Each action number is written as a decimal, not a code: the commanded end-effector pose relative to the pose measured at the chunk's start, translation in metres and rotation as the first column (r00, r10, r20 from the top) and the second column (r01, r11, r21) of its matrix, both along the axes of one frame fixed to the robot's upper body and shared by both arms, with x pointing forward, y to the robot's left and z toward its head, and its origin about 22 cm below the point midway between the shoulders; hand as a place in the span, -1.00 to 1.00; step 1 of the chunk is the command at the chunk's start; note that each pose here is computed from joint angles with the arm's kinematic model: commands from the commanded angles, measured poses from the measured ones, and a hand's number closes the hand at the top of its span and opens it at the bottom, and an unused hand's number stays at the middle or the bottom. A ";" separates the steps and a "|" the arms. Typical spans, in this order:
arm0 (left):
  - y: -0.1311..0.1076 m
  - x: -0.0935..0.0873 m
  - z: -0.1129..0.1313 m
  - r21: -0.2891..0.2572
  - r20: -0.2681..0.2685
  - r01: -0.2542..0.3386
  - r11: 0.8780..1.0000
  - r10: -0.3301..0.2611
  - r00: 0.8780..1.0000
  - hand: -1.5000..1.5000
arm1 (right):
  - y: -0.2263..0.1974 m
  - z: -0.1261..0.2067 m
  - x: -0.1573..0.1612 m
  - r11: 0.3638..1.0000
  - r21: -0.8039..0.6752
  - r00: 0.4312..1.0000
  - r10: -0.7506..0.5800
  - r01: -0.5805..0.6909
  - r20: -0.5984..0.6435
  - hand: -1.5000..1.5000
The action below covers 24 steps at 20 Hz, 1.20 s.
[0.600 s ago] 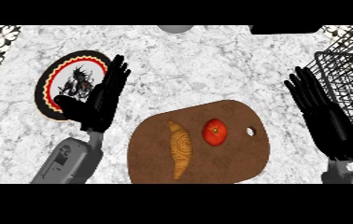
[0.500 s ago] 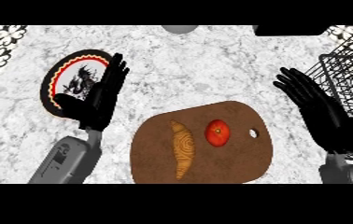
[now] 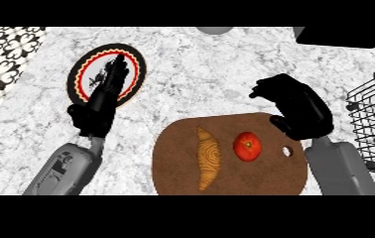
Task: Pick the tomato from the cutting board and place it in the tiered basket
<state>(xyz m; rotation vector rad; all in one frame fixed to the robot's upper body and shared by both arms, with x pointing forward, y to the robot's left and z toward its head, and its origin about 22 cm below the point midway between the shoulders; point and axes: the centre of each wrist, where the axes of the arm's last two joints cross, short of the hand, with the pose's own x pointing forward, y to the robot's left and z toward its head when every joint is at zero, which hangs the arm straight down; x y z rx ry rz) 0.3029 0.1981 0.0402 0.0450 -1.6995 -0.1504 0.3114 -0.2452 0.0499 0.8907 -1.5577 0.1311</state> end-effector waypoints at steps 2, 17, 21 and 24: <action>-0.003 -0.007 -0.008 0.041 0.003 -0.025 0.999 0.025 1.000 0.00 | -0.004 -0.008 0.019 0.934 0.133 0.943 0.326 -0.331 0.062 -1.00; -0.002 -0.018 -0.017 0.051 -0.025 -0.097 0.994 0.098 0.995 0.00 | -0.082 0.222 0.030 0.641 -0.730 0.579 0.697 -0.237 0.424 -1.00; -0.001 -0.009 -0.007 0.055 -0.021 -0.096 0.994 0.097 0.995 0.00 | -0.052 0.254 0.006 0.518 -0.852 0.491 0.764 -0.077 0.419 -1.00; -0.007 -0.018 -0.007 0.044 -0.019 -0.089 0.995 0.089 0.996 0.00 | -0.035 0.254 -0.009 0.458 -0.889 0.468 0.786 0.001 0.405 -1.00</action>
